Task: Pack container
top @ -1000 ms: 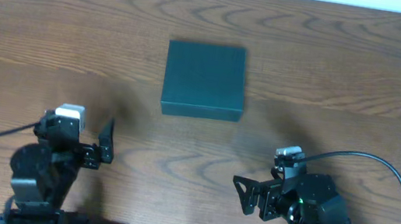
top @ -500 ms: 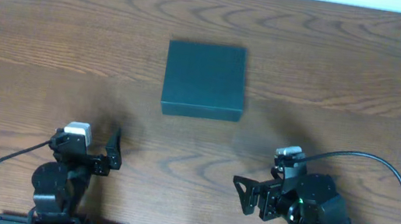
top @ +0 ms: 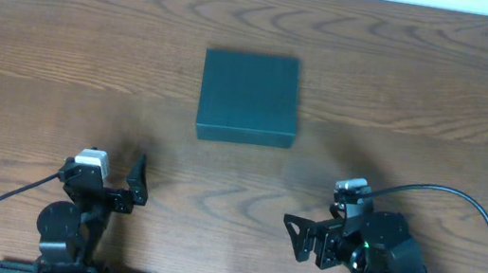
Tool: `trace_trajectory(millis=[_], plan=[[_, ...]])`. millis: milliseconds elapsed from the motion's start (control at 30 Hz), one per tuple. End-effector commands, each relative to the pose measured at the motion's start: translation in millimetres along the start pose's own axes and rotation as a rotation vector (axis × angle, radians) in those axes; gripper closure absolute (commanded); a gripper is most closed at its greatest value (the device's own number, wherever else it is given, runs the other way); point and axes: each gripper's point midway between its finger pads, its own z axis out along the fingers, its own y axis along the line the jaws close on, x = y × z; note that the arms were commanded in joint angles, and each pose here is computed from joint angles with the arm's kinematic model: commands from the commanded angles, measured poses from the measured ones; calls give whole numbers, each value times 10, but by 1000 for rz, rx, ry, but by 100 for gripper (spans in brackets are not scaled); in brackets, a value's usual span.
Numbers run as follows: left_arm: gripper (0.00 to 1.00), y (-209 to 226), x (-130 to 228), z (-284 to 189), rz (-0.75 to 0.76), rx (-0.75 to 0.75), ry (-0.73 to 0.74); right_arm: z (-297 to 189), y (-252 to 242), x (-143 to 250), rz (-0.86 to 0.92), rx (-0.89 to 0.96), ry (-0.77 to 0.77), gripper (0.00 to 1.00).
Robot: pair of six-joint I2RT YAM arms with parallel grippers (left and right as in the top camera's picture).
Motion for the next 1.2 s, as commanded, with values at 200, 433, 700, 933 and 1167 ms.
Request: trace_trajectory(millis=[200,433,700,933,1167], plan=[[5,22,94,28,-11,-4,16,-7,-19,-22,-5,10,-12,1],[5,22,94,28,-11,-4,16,-7,-19,-22,-5,10,-12,1],[5,22,94,28,-11,-4,16,-123,-241,38,-293,104,-41,1],[5,22,94,28,-11,-4,16,-130,-751,162,-271,278,-167,1],[5,22,94,28,-11,-4,16,83,-881,395,-267,268,-168,1]])
